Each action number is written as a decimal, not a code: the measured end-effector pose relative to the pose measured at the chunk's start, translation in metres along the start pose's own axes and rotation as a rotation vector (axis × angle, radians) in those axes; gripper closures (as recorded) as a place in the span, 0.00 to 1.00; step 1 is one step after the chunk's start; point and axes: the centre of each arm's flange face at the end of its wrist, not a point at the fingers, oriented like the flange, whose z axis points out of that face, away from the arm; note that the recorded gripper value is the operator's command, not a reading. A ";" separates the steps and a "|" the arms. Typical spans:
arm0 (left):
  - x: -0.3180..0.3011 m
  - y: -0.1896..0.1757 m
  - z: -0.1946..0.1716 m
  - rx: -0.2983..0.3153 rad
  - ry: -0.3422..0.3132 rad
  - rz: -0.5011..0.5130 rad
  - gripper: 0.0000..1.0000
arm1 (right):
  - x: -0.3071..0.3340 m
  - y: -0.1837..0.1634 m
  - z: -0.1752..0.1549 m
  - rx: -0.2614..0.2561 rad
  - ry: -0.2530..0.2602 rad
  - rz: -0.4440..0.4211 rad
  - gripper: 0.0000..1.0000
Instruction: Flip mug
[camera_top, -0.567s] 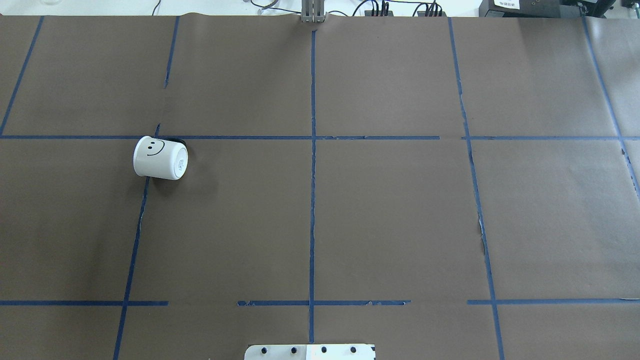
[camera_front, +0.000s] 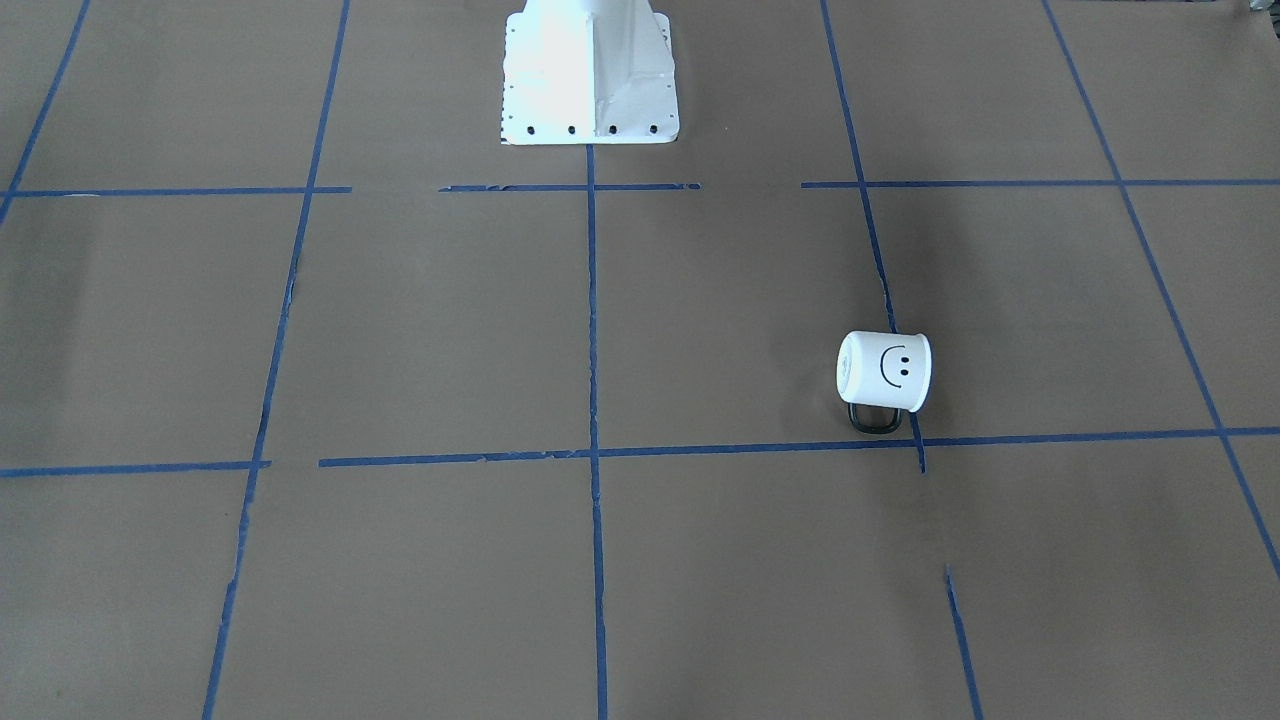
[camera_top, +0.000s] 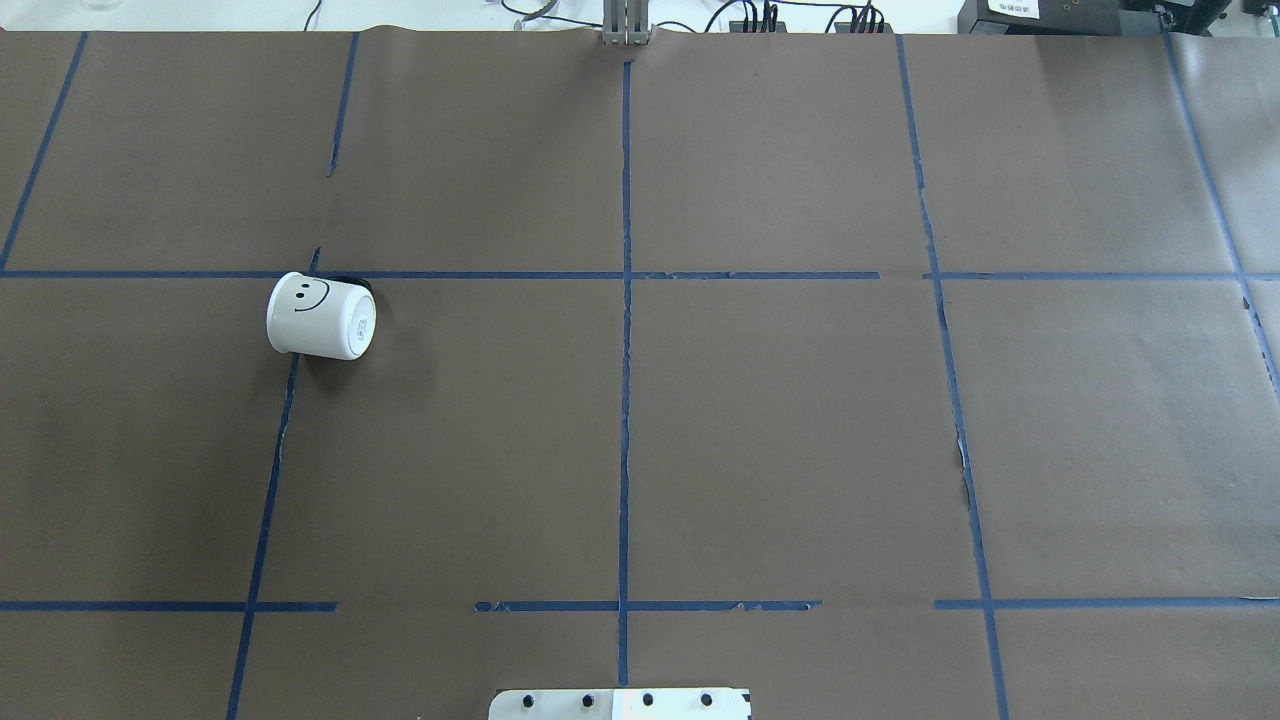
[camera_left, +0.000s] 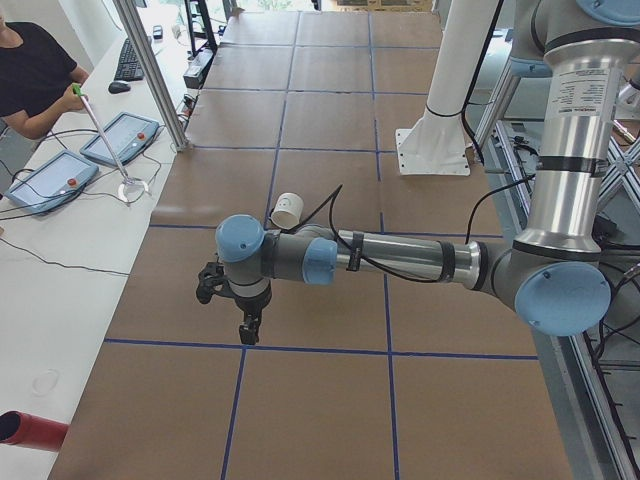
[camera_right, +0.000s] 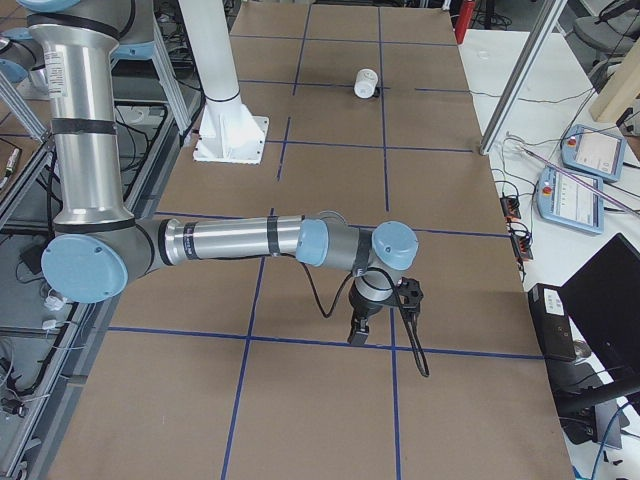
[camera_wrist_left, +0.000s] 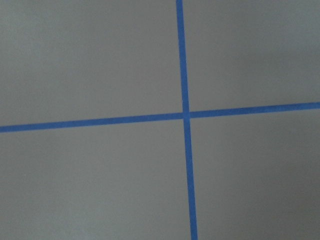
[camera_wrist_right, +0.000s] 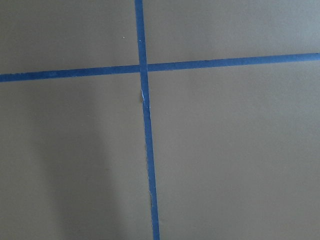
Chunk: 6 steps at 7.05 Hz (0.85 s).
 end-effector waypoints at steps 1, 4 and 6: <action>0.022 -0.027 -0.016 0.037 0.012 0.045 0.00 | 0.000 0.000 0.000 0.000 0.000 0.000 0.00; 0.139 -0.075 0.001 0.123 0.188 0.335 0.00 | 0.000 0.000 0.000 0.000 0.000 0.000 0.00; 0.171 -0.076 0.039 0.178 0.263 0.385 0.00 | 0.000 0.000 0.000 0.000 0.000 0.000 0.00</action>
